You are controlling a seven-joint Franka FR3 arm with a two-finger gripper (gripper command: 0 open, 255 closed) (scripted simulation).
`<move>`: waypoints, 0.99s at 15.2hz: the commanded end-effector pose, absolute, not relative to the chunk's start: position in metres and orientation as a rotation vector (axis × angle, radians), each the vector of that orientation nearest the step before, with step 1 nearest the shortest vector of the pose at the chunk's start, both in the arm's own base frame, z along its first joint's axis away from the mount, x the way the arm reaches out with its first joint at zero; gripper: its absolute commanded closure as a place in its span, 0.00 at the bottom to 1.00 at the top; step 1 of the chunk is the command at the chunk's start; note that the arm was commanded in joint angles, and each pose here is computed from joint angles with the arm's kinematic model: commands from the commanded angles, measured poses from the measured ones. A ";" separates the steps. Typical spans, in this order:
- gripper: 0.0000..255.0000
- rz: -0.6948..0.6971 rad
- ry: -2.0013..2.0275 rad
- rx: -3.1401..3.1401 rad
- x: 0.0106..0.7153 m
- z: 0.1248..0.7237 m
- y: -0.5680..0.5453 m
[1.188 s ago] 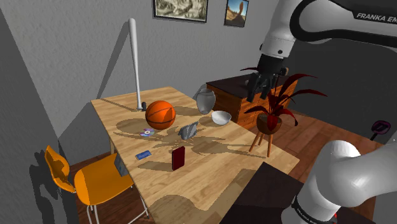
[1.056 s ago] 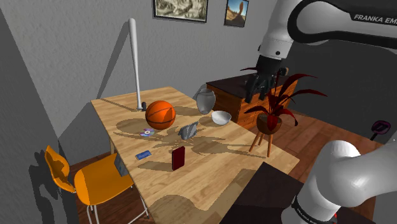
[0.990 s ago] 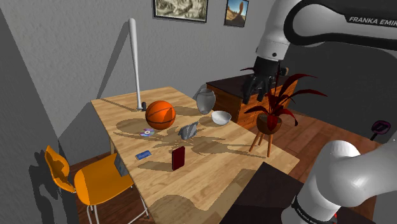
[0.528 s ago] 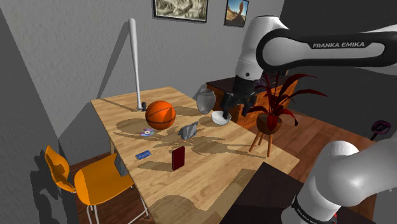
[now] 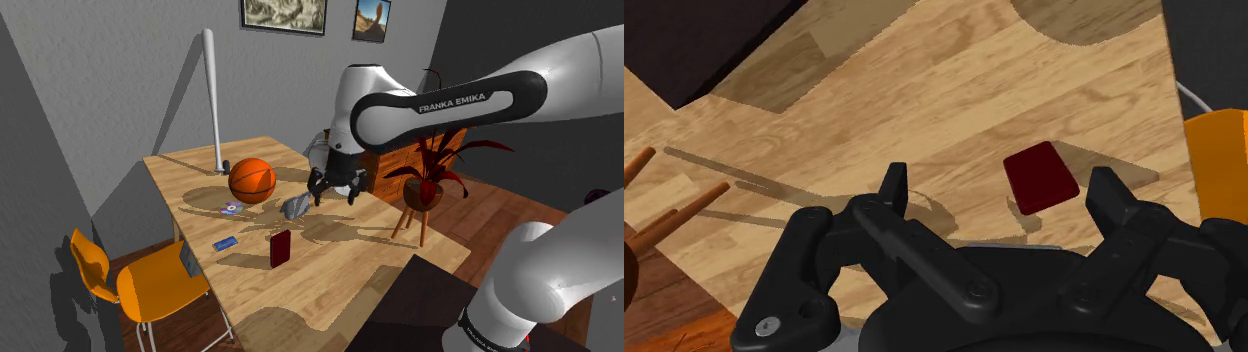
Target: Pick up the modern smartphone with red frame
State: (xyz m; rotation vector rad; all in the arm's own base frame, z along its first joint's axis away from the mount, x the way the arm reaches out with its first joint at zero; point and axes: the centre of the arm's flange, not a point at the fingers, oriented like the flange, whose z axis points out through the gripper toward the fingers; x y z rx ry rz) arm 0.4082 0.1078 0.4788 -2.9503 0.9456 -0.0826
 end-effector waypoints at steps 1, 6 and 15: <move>0.00 -0.081 1.035 -2.924 0.425 0.459 0.115; 0.00 -0.073 1.242 -2.858 0.469 0.412 0.135; 0.00 -0.057 1.604 -2.701 0.553 0.326 0.154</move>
